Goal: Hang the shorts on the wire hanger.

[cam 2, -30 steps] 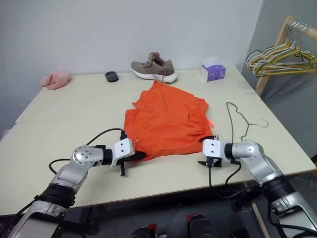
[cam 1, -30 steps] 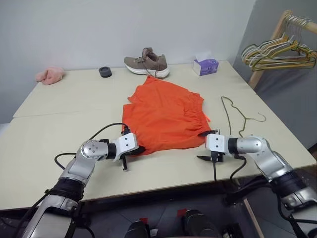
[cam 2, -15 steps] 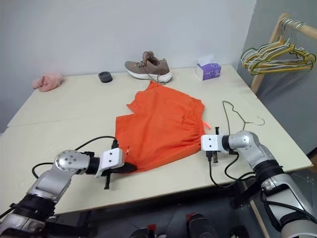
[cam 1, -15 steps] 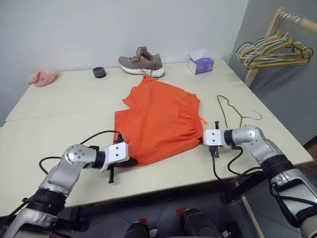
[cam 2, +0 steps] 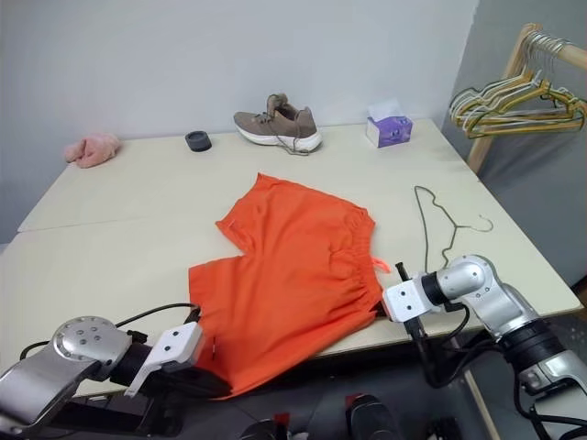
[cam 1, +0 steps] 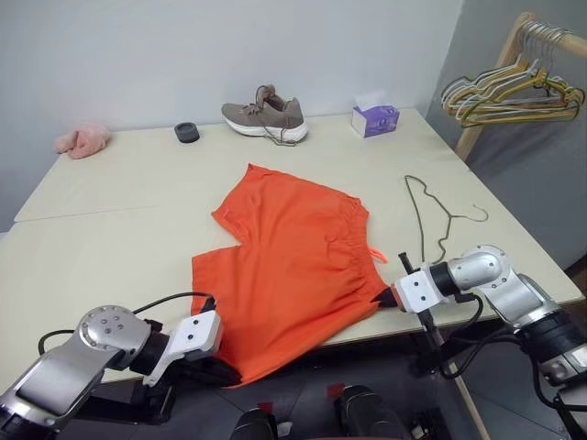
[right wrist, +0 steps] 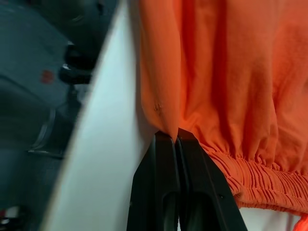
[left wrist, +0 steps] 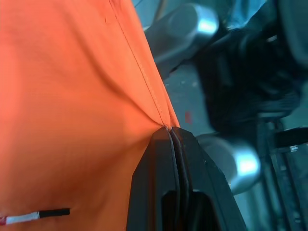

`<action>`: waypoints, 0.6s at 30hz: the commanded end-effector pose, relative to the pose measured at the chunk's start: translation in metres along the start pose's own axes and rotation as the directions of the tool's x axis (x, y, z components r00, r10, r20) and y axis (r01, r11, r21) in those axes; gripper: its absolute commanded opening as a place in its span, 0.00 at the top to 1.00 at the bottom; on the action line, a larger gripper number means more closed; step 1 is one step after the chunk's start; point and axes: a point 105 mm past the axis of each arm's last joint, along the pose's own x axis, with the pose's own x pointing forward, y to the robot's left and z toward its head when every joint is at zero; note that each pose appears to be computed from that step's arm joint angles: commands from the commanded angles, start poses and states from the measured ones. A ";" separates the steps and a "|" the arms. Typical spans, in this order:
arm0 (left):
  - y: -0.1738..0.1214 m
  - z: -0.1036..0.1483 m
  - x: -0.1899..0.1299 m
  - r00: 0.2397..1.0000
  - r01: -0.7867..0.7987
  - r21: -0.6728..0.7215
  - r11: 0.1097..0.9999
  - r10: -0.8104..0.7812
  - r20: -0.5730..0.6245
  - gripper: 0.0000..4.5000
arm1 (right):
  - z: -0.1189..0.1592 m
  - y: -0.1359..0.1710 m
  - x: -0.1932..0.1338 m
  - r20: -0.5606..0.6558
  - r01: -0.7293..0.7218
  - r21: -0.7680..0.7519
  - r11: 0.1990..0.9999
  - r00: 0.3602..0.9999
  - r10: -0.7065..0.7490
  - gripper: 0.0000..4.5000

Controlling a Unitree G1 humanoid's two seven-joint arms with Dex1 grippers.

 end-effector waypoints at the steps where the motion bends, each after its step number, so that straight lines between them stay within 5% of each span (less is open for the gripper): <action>1: -0.008 0.003 -0.004 1.000 0.021 -0.008 1.000 -0.021 -0.004 1.00 | 0.009 0.001 -0.012 0.006 -0.029 0.023 0.999 1.000 0.029 0.99; 9: -0.001 0.009 0.001 0.997 -0.038 -0.050 0.998 0.041 0.070 1.00 | 0.005 0.001 -0.009 -0.040 -0.041 0.032 0.999 0.998 0.042 0.99; 12: 0.006 0.017 0.001 0.990 -0.071 -0.051 0.996 0.076 0.118 0.87 | 0.001 0.002 -0.015 -0.046 -0.030 0.043 0.999 0.998 0.032 0.86; 18: 0.003 0.032 0.003 0.980 -0.054 -0.068 0.996 0.066 0.188 0.48 | 0.011 0.002 -0.032 0.024 -0.024 0.152 0.988 0.999 0.021 0.41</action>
